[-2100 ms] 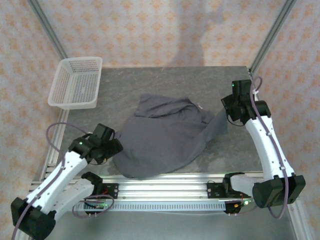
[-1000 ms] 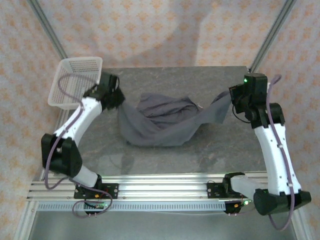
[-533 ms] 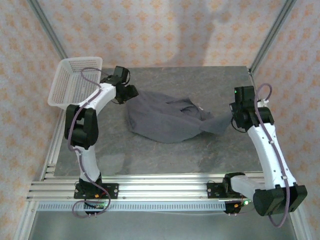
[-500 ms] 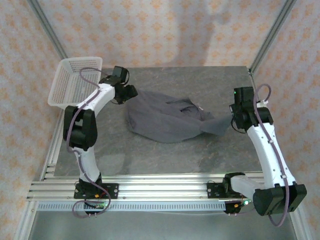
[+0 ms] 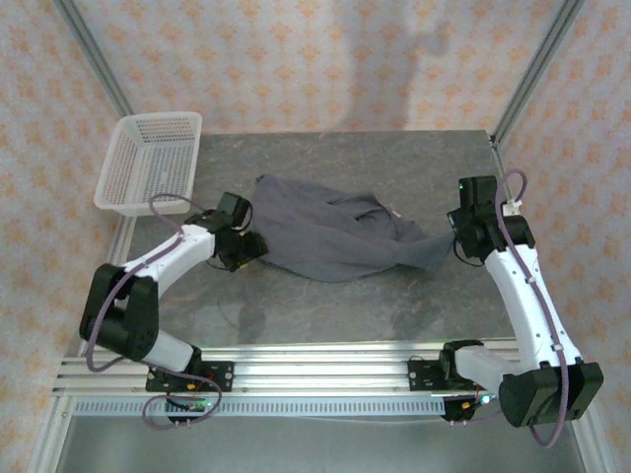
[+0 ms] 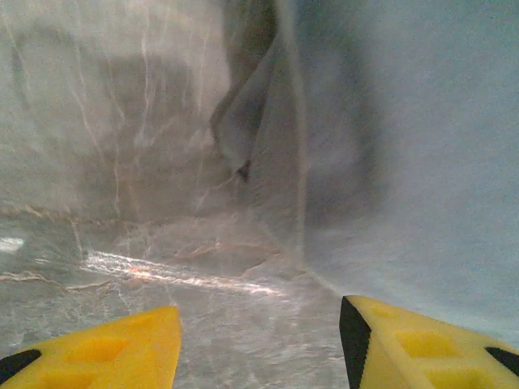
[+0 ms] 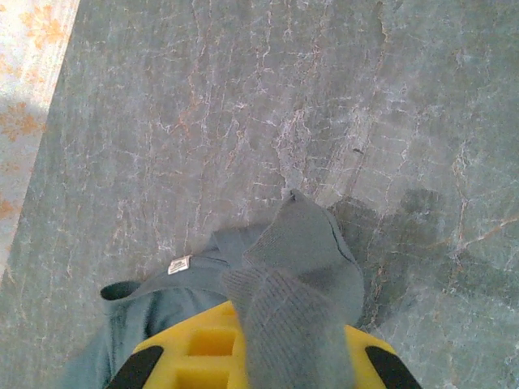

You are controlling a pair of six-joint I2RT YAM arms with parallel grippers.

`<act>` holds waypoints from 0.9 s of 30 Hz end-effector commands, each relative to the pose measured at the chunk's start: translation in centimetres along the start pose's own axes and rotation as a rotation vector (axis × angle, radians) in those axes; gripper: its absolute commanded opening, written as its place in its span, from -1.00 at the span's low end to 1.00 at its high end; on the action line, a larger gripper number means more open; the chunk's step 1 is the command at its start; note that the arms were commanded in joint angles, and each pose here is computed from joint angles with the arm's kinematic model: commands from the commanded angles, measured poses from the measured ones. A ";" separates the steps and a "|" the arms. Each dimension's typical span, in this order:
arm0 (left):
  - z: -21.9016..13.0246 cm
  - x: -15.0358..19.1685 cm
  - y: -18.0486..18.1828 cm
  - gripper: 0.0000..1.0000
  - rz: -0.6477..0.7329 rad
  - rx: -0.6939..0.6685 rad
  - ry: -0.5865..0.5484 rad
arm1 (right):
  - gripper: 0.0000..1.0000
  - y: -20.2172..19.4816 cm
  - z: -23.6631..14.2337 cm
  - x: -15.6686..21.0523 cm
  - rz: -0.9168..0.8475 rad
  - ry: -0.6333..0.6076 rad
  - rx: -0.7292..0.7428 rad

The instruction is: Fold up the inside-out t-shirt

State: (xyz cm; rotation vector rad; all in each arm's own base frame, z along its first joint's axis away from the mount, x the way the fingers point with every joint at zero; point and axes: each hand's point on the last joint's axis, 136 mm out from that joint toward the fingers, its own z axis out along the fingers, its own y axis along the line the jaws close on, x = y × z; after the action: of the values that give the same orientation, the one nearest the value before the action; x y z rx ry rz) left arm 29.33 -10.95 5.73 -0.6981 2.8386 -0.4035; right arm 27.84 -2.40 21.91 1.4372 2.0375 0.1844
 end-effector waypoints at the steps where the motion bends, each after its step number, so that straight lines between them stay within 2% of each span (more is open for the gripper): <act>1: 1.2 -1.9 -0.6 0.04 -0.013 0.010 -0.071 | -1.00 1.0 -0.7 -0.7 -0.003 -0.013 -0.035; 5: 1.9 -3.1 -0.6 -0.08 0.025 -0.049 -0.076 | -1.00 1.1 -1.1 -0.8 -0.006 -0.013 -0.045; 9: 1.1 -3.6 -2.2 -0.10 0.038 0.027 -0.098 | -1.00 1.0 -1.5 -0.9 -0.013 -0.017 -0.052; 15: 2.6 -3.3 -1.5 -0.16 0.028 0.000 -0.071 | -1.00 0.9 -1.4 -0.7 -0.002 -0.008 -0.056; 17: 3.3 -2.9 -1.0 -0.27 0.024 -0.020 -0.049 | -1.00 1.1 -1.4 -0.6 -0.002 -0.002 -0.059; 20: 3.4 -2.6 -0.1 -0.58 0.021 -0.055 -0.045 | -1.00 1.3 -1.6 -0.8 -0.003 -0.006 -0.066; 25: 1.7 -2.6 0.6 -0.98 0.015 -0.067 -0.066 | -1.00 1.3 -2.1 -1.3 0.019 -0.024 -0.062; 27: 0.2 -3.2 0.9 -1.00 -0.015 -0.048 -0.059 | -1.00 1.5 -3.0 -2.0 0.042 -0.048 -0.064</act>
State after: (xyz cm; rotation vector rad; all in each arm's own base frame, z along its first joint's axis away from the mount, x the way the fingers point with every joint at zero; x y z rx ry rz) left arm 32.18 -10.57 3.49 -0.6893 2.8205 -0.3357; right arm 28.05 -2.05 23.51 1.4105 2.0216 0.2356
